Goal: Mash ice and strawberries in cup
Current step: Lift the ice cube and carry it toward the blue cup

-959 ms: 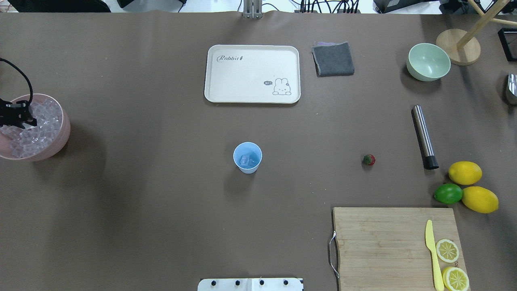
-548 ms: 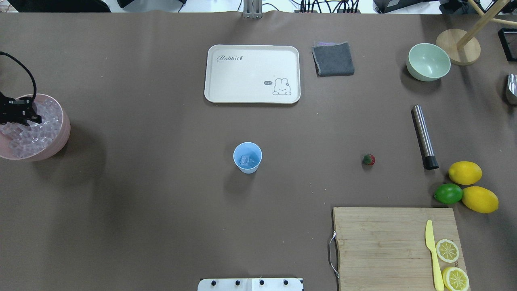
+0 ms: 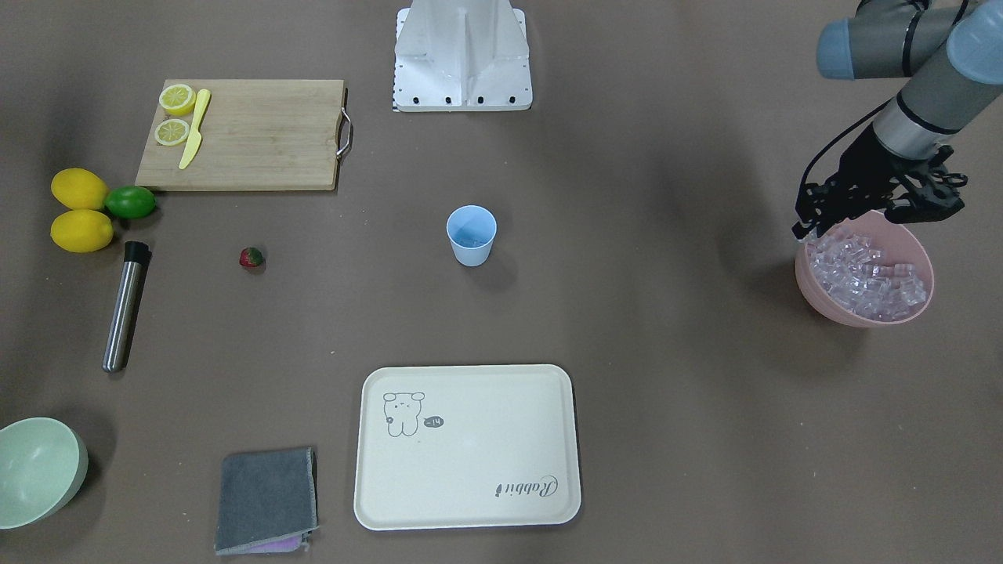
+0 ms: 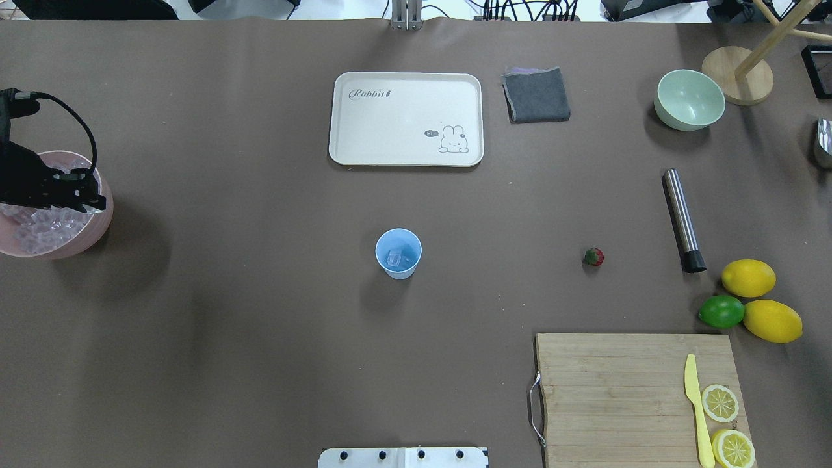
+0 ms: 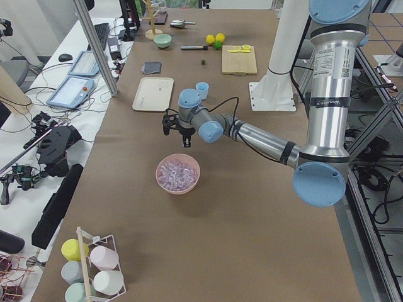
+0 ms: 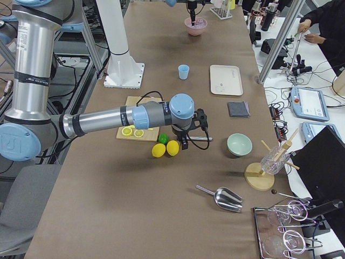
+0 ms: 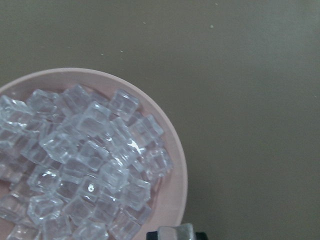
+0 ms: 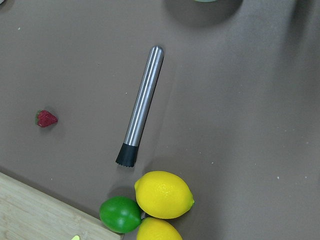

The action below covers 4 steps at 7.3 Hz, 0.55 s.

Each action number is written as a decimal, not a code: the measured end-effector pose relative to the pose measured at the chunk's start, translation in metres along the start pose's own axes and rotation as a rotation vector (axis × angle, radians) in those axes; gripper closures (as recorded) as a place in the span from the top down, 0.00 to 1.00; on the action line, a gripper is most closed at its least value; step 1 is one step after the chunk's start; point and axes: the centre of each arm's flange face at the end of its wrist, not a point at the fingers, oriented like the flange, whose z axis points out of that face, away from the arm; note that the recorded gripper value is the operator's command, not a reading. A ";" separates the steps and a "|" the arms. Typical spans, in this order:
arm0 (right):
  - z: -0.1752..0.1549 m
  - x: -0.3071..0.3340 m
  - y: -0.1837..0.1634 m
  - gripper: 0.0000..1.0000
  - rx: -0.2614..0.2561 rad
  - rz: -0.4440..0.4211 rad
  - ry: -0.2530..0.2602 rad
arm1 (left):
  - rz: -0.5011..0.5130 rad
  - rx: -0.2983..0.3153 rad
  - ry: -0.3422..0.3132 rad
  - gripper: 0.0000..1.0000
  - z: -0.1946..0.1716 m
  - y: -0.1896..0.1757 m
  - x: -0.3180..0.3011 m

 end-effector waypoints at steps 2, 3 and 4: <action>0.000 0.000 0.000 1.00 0.000 0.001 -0.001 | 0.064 -0.021 0.039 0.00 0.009 0.005 0.050; 0.000 0.000 -0.001 1.00 0.001 -0.001 -0.001 | 0.090 -0.036 0.053 0.00 0.011 0.005 0.085; -0.001 -0.001 -0.002 1.00 0.003 -0.004 0.000 | 0.107 -0.055 0.067 0.00 0.013 0.006 0.129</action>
